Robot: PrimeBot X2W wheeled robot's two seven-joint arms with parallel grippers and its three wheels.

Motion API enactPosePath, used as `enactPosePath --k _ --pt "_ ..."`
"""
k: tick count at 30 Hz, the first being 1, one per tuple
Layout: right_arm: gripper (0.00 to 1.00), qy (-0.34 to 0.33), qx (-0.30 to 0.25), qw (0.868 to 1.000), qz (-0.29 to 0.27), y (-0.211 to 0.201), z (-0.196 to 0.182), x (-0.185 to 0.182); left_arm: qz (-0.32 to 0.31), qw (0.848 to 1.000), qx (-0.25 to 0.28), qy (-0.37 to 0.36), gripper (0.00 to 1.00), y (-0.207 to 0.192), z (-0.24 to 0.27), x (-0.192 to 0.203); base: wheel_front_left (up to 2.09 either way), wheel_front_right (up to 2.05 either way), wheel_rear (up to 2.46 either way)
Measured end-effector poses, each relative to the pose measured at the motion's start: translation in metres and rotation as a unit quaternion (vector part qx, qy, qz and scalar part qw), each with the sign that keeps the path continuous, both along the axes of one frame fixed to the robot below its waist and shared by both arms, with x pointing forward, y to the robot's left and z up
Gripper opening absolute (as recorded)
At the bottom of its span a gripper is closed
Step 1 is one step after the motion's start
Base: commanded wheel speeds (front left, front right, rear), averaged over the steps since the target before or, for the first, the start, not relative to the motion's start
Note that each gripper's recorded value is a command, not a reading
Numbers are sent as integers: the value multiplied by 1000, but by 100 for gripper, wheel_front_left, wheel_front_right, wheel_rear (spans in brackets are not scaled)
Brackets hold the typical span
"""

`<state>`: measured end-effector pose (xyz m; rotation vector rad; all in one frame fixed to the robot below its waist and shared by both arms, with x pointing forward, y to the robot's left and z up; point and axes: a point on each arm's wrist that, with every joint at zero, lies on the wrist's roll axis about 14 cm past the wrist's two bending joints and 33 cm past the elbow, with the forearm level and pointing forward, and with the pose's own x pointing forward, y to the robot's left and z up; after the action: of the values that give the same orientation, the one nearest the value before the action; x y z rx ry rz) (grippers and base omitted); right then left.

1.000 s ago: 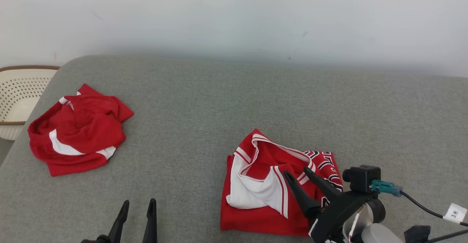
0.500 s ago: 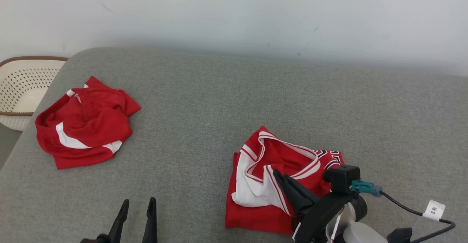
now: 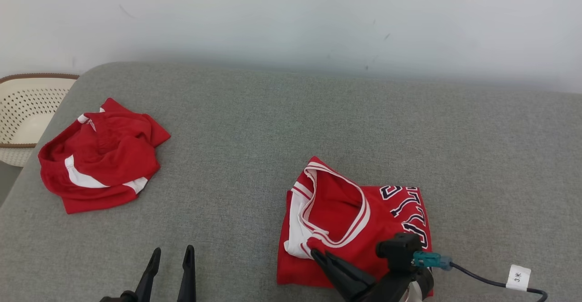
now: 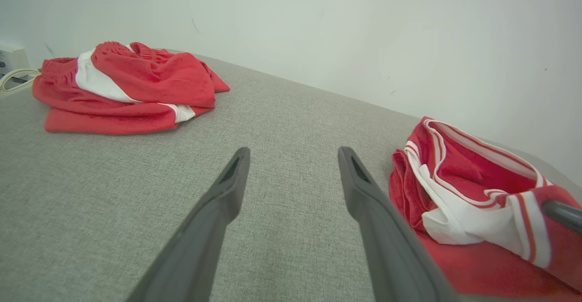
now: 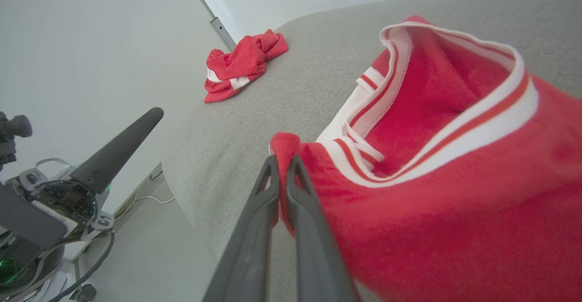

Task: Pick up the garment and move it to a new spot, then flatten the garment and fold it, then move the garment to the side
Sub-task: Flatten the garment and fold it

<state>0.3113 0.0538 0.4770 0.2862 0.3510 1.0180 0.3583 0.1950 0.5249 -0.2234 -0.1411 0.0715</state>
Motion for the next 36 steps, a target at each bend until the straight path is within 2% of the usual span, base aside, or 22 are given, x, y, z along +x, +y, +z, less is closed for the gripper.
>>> enactPosePath --k 4,5,6,7,8,12,19,25,31,36 --pt "0 13 -4 1000 15 4 -6 -10 -2 1000 0 0 100 -1 0 0 0 0 0" --pt "11 17 -8 1000 19 4 -9 -12 -2 1000 0 0 100 -1 0 1 0 0 0" --pt "36 23 -11 999 24 5 -12 -16 -3 1000 0 1 100 -2 0 1 0 0 0" --pt "83 30 -16 999 31 6 -15 -20 -3 1000 0 1 100 -2 0 1 0 0 0" --pt "100 34 -17 999 36 7 -16 -23 -2 1000 0 1 100 -2 -1 1 0 0 0" --pt "100 37 -14 999 38 6 -15 -22 -2 1000 0 1 100 -2 -1 1 0 0 0" --pt "100 9 41 999 6 0 13 -3 -2 1000 0 -2 100 -2 1 1 0 0 0" --pt "100 -47 42 995 -79 -40 26 43 -3 1000 -1 -5 100 -3 3 1 0 0 0" --pt "100 -95 18 978 -185 -94 30 84 -1 1000 0 -9 100 -1 6 -2 0 0 0" --pt "100 -113 8 965 -236 -114 29 95 0 1000 4 -11 100 0 7 -4 0 0 0"
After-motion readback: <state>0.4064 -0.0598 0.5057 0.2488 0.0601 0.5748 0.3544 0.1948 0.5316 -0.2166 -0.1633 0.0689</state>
